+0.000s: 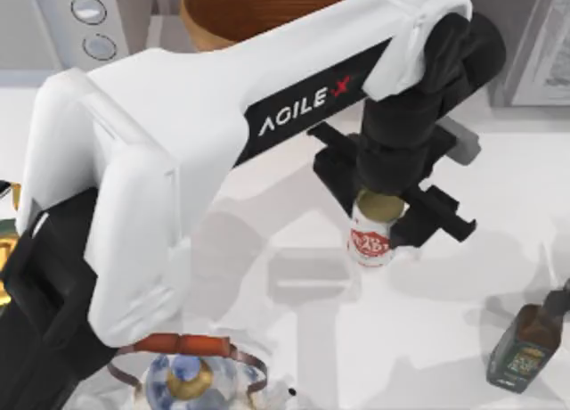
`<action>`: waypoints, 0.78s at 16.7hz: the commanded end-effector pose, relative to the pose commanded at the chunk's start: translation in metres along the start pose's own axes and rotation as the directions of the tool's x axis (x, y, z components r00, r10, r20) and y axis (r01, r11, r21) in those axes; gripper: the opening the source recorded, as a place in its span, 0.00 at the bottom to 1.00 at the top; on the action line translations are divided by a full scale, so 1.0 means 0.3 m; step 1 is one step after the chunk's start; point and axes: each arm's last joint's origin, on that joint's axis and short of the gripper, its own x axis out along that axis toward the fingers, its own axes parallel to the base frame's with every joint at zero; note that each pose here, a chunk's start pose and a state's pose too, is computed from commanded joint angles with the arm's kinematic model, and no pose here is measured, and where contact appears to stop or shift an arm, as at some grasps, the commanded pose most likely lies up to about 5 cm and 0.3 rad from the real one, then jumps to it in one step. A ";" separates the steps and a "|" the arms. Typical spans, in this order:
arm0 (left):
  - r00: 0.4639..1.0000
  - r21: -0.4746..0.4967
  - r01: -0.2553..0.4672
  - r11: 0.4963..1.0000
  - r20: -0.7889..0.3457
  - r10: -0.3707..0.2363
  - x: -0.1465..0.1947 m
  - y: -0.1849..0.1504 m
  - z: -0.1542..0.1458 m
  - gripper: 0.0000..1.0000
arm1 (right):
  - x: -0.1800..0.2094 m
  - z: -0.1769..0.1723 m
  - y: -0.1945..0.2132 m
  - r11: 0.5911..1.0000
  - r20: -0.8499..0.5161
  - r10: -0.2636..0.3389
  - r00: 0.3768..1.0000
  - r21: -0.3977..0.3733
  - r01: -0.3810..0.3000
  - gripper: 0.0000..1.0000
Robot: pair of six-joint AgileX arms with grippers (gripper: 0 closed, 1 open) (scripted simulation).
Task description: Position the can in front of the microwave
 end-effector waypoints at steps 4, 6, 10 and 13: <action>1.000 -0.013 -0.006 1.000 -0.027 0.005 0.008 0.051 -0.007 0.00 | 0.000 0.000 0.000 1.000 0.000 0.000 1.000 0.000 0.000 1.00; 0.997 -0.051 -0.011 0.999 -0.075 0.007 0.014 0.160 -0.026 0.00 | 0.000 0.000 0.000 1.000 0.000 0.000 1.000 0.000 0.000 1.00; 0.989 -0.207 -0.006 0.978 -0.143 -0.024 0.005 0.542 -0.131 0.00 | 0.000 0.000 0.000 1.000 0.000 0.000 1.000 0.000 0.000 1.00; 0.990 -0.378 0.010 0.926 -0.125 -0.062 -0.022 0.899 -0.320 0.00 | 0.000 0.000 0.000 1.000 0.000 0.000 1.000 0.000 0.000 1.00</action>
